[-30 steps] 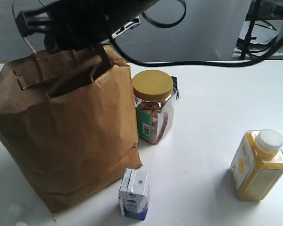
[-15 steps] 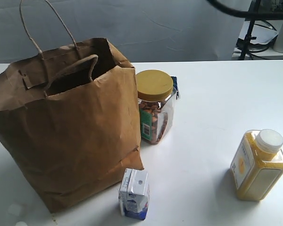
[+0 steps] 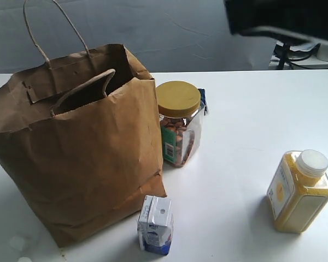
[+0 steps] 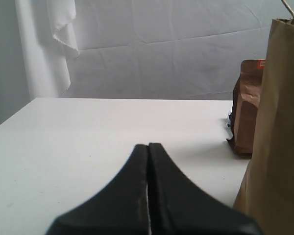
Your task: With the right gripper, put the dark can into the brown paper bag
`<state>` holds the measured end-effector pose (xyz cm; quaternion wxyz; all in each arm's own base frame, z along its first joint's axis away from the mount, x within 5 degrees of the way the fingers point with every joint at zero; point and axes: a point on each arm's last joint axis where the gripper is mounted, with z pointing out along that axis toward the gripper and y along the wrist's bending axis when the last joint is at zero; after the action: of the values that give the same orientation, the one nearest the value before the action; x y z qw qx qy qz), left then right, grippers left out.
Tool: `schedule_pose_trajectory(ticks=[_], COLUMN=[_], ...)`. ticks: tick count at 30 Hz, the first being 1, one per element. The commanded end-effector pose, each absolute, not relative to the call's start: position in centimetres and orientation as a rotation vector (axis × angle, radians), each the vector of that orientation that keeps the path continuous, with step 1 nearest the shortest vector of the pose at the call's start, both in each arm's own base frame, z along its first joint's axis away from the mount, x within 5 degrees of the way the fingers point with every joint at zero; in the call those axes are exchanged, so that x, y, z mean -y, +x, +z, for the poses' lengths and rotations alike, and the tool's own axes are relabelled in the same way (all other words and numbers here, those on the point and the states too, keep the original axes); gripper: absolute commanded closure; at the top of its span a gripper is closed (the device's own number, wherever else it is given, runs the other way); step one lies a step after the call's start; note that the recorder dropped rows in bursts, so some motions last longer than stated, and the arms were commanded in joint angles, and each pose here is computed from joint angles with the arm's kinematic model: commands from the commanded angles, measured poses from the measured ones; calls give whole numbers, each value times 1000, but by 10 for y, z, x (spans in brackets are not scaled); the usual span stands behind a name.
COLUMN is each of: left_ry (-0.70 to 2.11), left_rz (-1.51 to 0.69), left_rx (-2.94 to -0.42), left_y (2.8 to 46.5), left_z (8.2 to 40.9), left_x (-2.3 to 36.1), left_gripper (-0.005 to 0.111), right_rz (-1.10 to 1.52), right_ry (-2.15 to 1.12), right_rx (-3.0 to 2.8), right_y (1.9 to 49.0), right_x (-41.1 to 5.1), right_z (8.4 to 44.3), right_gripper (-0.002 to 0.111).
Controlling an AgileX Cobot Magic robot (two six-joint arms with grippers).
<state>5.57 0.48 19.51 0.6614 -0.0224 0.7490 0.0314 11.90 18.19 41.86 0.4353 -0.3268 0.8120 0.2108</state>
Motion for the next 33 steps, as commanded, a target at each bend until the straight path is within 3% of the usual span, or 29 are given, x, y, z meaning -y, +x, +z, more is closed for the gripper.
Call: schedule_pose_trajectory(ticks=[1,11,23,33], left_ry=[-44,-44,-44,-44], left_rz=[65,65,65,65], left_rx=[-1689,-1689,-1689,-1689], left_y=[56,56,56,56], left_z=[195,195,195,195], left_x=[-4,-4,-4,-4], left_gripper=[107,107,107,107], right_rz=[512,551,504,435], right_ry=[-779,-531,-377,-208], right_rx=[-2023,-2057,-1830,-1699], right_y=[108,103,91,69], right_x=[-150,-95,-58,-30], right_z=[387,293,233,203], right_gripper=[108,108,108,108])
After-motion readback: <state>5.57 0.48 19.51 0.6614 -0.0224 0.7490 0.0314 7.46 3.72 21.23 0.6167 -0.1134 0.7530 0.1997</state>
